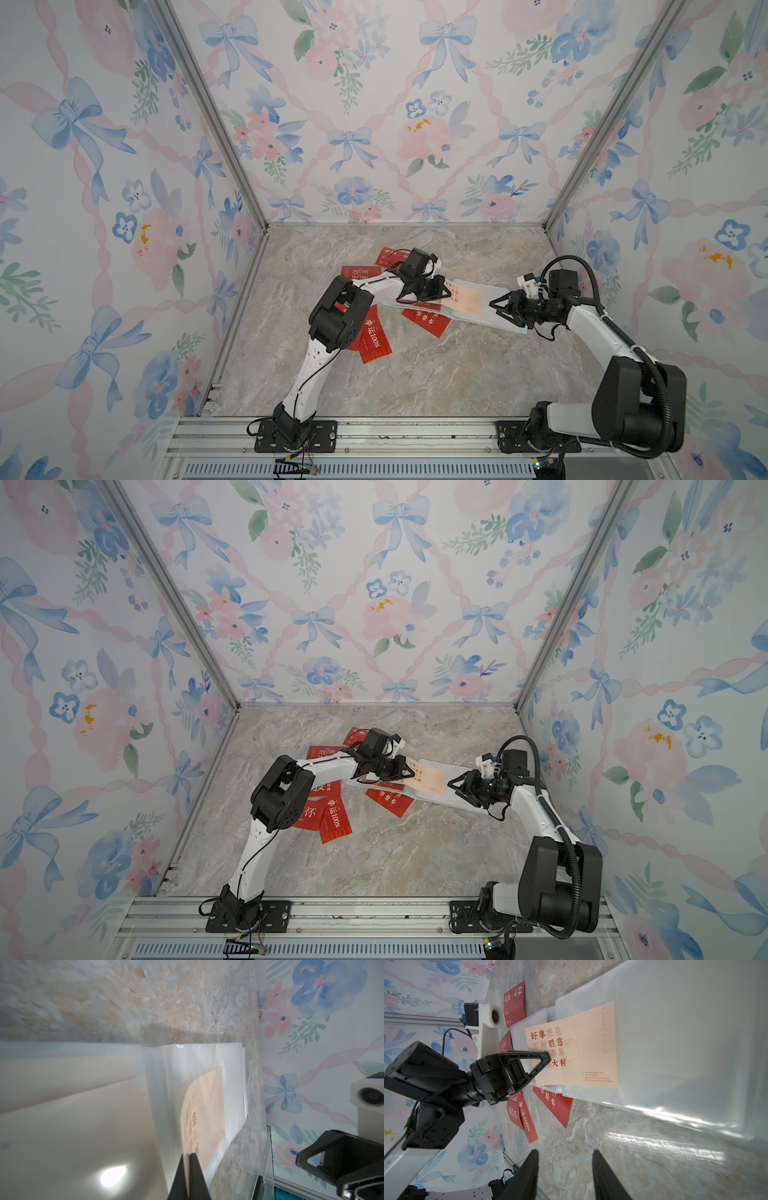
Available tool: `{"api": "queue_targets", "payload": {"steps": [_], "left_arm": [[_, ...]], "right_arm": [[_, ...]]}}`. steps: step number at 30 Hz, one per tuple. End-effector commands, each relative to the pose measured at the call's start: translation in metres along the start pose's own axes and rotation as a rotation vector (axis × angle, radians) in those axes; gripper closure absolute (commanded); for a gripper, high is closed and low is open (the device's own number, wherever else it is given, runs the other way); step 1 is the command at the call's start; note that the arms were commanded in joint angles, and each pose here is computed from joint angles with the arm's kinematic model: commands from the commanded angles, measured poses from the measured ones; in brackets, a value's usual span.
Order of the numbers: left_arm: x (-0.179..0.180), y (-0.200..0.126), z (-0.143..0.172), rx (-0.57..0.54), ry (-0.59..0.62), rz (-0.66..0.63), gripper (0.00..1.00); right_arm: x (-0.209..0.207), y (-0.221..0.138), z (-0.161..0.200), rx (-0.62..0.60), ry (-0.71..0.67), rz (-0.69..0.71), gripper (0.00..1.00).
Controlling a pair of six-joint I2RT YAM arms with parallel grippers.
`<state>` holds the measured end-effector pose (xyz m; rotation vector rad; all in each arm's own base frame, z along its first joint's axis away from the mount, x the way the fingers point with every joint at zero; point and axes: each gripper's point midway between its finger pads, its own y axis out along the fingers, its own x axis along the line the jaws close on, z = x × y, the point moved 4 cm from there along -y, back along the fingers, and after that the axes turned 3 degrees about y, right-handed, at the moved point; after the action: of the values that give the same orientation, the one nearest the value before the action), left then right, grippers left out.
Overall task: Place the photos into the photo albums
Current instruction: Insert the photo into the photo album.
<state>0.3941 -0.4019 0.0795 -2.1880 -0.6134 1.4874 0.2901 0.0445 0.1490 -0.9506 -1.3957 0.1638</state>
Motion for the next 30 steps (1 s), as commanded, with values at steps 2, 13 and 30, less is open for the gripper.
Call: {"api": "queue_targets", "payload": {"steps": [2,13,30], "left_arm": [[0.002,0.012,0.005,0.025,-0.012,-0.001,1.00],[-0.002,0.027,0.005,0.033,-0.018,0.010,1.00],[0.001,0.007,-0.003,-0.011,-0.021,-0.049,0.68]], "right_arm": [[0.002,-0.002,0.005,0.000,-0.025,0.008,0.57],[0.003,-0.003,0.005,0.000,-0.029,0.013,0.57],[0.004,-0.004,0.004,0.001,-0.031,0.015,0.57]]}}
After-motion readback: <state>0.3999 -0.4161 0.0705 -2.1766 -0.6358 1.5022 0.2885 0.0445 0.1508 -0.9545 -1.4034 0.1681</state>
